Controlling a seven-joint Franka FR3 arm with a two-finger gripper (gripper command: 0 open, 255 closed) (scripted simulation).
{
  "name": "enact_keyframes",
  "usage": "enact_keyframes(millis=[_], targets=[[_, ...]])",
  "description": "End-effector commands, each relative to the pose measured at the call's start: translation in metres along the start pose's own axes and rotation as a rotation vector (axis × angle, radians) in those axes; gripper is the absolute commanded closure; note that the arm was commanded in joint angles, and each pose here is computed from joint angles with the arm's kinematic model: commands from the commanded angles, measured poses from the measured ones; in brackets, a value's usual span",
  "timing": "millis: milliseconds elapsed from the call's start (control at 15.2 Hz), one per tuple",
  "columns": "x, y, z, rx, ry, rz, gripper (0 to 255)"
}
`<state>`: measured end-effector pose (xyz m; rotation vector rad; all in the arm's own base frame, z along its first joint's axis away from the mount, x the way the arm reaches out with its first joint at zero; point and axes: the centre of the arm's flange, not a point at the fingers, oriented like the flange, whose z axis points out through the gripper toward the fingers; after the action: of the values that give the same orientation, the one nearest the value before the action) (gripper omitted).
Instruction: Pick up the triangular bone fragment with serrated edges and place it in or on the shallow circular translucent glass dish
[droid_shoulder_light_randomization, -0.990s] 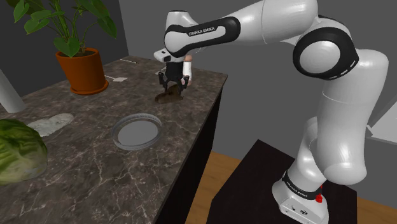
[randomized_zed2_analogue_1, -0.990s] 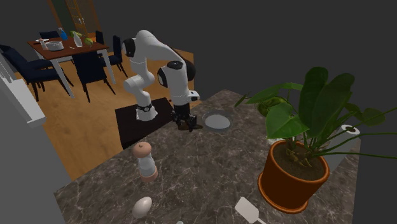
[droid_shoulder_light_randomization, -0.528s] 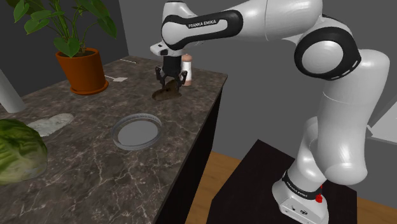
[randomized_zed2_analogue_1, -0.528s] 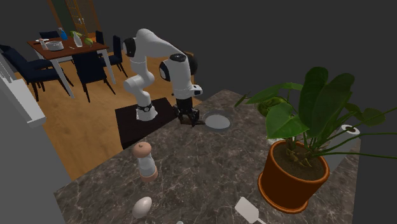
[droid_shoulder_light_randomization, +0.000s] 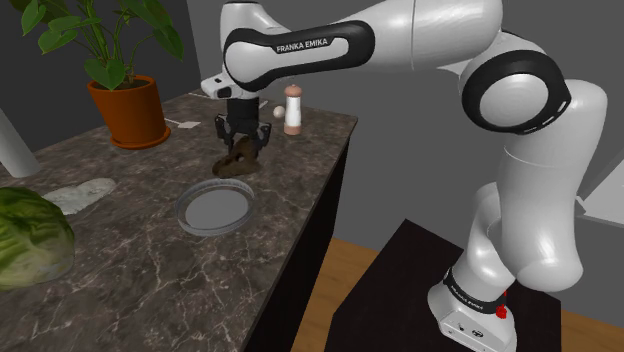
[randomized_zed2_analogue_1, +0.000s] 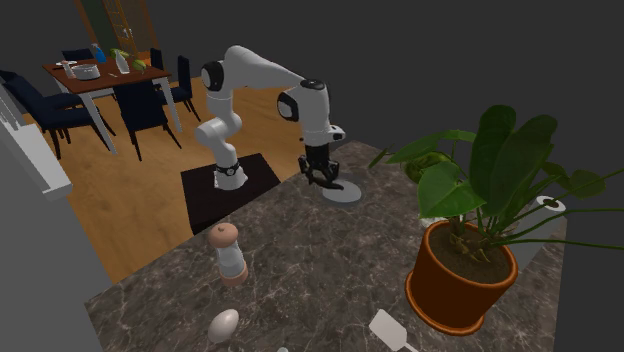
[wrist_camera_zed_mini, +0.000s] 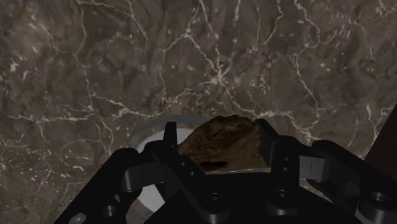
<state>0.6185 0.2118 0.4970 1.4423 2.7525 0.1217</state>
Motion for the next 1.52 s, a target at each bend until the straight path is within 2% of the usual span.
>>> enact_keyframes(millis=[0, 330, 1188, 1452], targets=[[0.023, 0.013, 0.001, 0.0, 0.0, 0.001, 255], [0.081, 0.042, 0.005, 0.0, 0.0, 0.001, 255], [0.08, 0.037, 0.073, 0.0, 0.0, 0.001, 255], [0.08, 0.037, 0.073, 0.0, 0.0, 0.001, 255]])
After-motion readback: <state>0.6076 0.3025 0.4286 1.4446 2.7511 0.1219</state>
